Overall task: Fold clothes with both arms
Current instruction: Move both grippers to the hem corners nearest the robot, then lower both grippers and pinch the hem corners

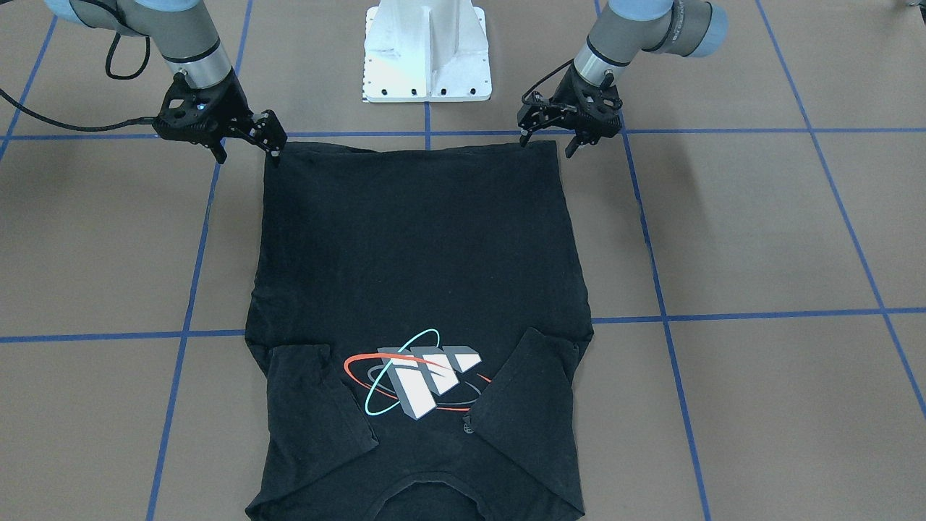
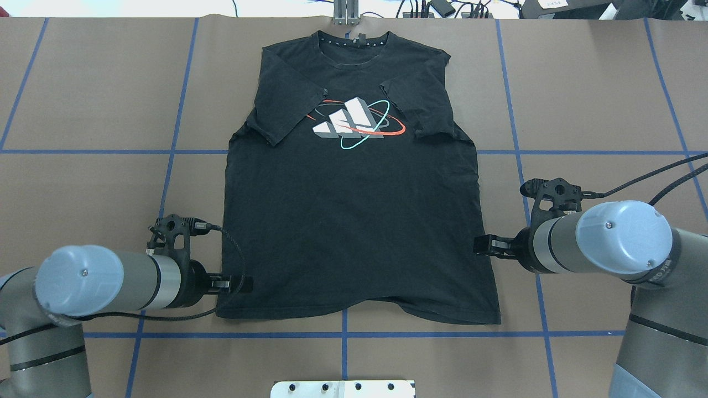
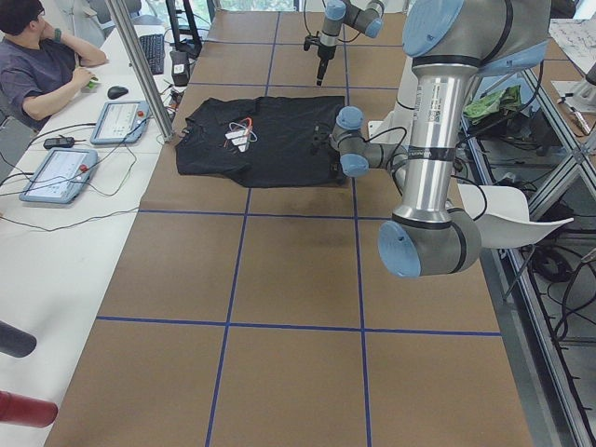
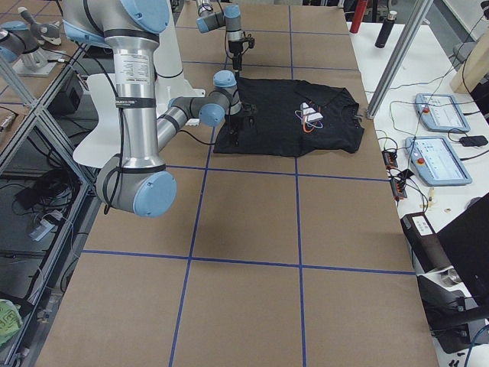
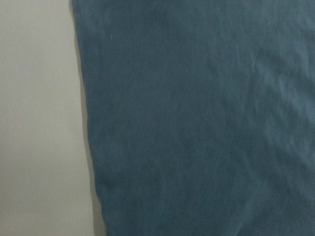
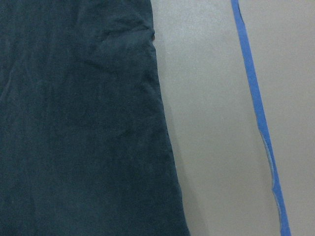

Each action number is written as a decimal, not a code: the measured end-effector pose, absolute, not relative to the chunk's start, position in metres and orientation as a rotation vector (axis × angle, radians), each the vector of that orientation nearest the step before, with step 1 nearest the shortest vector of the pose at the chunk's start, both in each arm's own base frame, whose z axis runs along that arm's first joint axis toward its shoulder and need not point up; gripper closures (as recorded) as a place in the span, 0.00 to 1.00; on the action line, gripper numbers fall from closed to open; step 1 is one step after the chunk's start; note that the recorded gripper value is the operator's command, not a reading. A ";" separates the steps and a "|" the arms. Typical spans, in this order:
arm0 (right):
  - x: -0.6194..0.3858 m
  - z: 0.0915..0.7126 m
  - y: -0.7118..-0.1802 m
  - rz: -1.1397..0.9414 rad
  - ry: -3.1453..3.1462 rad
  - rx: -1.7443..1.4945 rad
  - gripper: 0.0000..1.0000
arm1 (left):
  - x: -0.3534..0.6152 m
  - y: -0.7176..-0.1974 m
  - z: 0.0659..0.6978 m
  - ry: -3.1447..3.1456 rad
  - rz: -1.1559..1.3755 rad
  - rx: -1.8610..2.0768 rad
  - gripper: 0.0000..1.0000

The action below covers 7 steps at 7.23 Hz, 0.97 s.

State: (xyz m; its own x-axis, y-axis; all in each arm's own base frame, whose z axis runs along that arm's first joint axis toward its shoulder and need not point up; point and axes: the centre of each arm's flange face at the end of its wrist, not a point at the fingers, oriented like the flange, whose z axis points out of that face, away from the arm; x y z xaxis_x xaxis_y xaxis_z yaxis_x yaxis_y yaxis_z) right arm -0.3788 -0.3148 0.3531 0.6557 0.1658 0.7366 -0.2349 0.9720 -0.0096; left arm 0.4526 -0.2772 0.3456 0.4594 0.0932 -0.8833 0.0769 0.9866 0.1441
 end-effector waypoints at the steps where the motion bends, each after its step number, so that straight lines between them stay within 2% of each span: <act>1: -0.378 0.352 -0.312 0.227 -0.827 0.090 0.00 | 0.449 -0.266 0.358 1.118 0.026 0.179 0.00; 7: -0.378 0.352 -0.311 0.227 -0.829 0.091 0.00 | 0.459 -0.243 0.377 1.176 0.071 0.180 0.01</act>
State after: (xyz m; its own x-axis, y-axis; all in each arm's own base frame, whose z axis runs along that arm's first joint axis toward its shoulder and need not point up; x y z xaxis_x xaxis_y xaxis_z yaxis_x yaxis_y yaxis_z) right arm -0.3776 -0.3111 0.3515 0.6529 0.1640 0.7395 -0.2347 0.9720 -0.0084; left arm 0.4592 -0.2430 0.3773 0.3846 0.1487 -0.9110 0.0386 0.9835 0.1768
